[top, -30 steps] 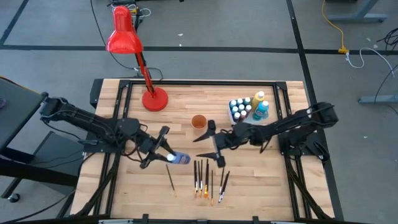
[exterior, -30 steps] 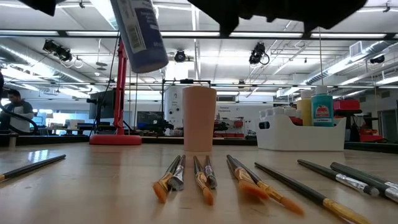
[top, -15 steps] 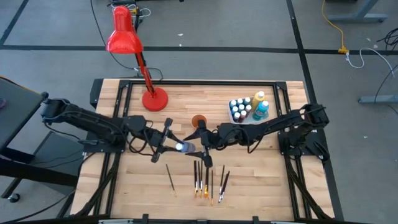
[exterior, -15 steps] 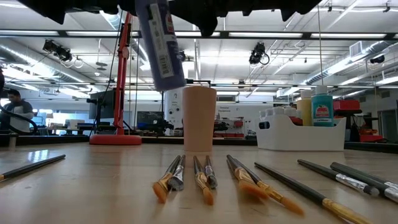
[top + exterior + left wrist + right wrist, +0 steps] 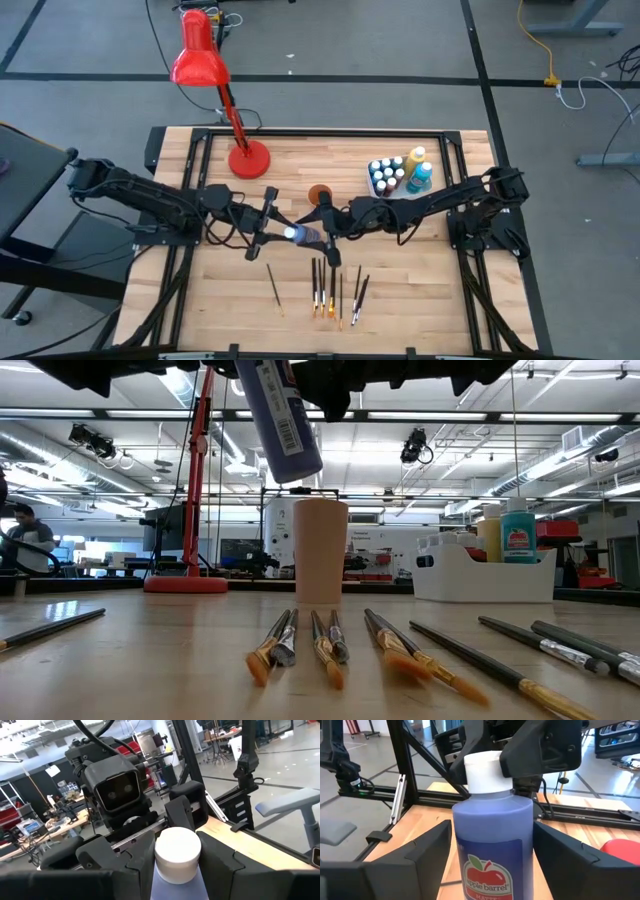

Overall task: Pick & Place Paint Supplies
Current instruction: Put the purple paint bottle into the white bin

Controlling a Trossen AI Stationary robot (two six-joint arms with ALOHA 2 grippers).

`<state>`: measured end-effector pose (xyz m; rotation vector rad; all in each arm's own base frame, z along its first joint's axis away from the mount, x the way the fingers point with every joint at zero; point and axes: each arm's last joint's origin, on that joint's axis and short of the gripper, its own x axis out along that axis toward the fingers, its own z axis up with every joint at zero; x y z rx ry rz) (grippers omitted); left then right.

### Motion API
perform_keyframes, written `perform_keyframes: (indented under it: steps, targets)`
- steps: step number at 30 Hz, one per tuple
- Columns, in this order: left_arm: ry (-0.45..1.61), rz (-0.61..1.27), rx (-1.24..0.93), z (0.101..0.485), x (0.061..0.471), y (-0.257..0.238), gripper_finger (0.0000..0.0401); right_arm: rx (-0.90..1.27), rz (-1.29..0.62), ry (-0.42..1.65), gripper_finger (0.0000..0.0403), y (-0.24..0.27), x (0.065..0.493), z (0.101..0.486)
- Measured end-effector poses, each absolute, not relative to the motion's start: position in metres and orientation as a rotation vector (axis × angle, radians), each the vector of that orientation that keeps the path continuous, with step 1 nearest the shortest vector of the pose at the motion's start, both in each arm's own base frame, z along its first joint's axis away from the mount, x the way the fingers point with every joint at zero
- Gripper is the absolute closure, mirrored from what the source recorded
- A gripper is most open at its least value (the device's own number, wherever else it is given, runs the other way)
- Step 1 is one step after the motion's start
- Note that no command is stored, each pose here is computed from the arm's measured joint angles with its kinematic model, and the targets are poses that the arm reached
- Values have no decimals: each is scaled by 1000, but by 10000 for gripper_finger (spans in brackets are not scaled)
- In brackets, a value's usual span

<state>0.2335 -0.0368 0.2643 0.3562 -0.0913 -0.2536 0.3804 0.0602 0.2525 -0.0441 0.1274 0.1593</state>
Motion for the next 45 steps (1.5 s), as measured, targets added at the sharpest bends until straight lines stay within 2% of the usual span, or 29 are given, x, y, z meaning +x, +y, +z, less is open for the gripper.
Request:
perform_keyframes:
  steps: [9,14,22,32,40,45]
  targets:
    - [-89,-253,350,264,233,-37,261,-23,159,127,199,58,381,253]
    - [-88,-251,350,264,233,-37,261,-19,164,129,202,58,381,253]
    - [-83,-237,368,264,234,-36,233,38,85,157,202,57,380,251]
    - [-71,-163,399,264,234,-34,230,44,90,316,202,59,373,241]
    - [-41,-119,397,262,234,-33,230,108,93,433,202,53,328,283]
    - [-37,-120,396,262,234,-33,230,113,-133,485,201,44,284,311]
